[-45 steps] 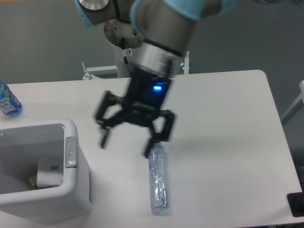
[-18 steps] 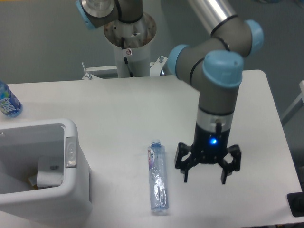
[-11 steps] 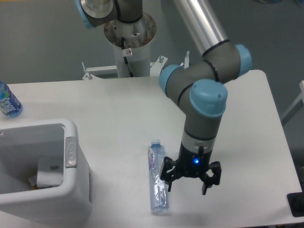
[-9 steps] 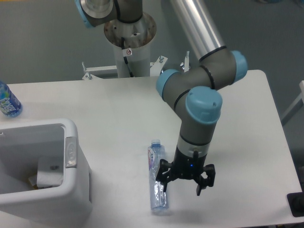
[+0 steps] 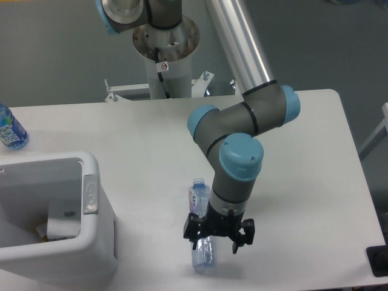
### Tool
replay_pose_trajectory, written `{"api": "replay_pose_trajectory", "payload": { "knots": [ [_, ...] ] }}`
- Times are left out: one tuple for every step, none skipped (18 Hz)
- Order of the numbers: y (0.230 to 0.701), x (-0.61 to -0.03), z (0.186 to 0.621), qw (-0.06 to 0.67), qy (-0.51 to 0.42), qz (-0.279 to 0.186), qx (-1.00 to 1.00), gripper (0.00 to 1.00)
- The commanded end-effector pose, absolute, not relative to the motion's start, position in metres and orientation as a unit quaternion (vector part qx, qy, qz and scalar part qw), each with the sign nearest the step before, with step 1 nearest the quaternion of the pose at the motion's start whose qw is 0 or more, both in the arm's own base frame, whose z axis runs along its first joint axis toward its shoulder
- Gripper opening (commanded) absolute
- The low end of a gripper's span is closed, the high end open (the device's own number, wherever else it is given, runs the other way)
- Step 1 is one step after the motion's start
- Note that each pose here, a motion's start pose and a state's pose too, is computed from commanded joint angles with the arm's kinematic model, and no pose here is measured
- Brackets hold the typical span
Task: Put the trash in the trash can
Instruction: 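Lower the gripper around the bottle and close on it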
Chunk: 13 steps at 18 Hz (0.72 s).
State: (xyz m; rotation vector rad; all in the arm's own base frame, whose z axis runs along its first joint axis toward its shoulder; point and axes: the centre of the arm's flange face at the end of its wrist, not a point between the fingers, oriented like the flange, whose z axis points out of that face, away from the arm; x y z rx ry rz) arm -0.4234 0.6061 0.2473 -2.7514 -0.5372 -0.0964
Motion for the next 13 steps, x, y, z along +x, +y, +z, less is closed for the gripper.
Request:
{"api": "replay_pose_trajectory", "payload": {
  "knots": [
    [0.609, -0.420, 0.241, 0.164, -0.189, -0.037, -0.968, 1.00],
    [0.609, -0.421, 0.234, 0.159, -0.190, -0.039, -0.968, 1.00],
    [0.609, -0.422, 0.229, 0.155, -0.193, -0.037, -0.968, 1.00],
    [0.609, -0.423, 0.226, 0.148, -0.198, -0.031, -0.969, 1.00],
    [0.612, -0.419, 0.224, 0.145, -0.196, -0.029, -0.970, 1.00],
    [0.614, -0.417, 0.222, 0.142, -0.193, -0.029, -0.970, 1.00],
    [0.613, -0.416, 0.220, 0.141, -0.194, -0.030, -0.970, 1.00],
    [0.614, -0.417, 0.216, 0.139, -0.194, -0.031, -0.971, 1.00],
    [0.615, -0.417, 0.215, 0.139, -0.193, -0.030, -0.971, 1.00],
    [0.615, -0.417, 0.211, 0.137, -0.193, -0.030, -0.971, 1.00],
    [0.615, -0.418, 0.208, 0.133, -0.194, -0.029, -0.972, 1.00],
    [0.619, -0.412, 0.203, 0.127, -0.190, -0.026, -0.973, 1.00],
    [0.624, -0.408, 0.199, 0.123, -0.185, -0.023, -0.975, 1.00]
  ]
}}
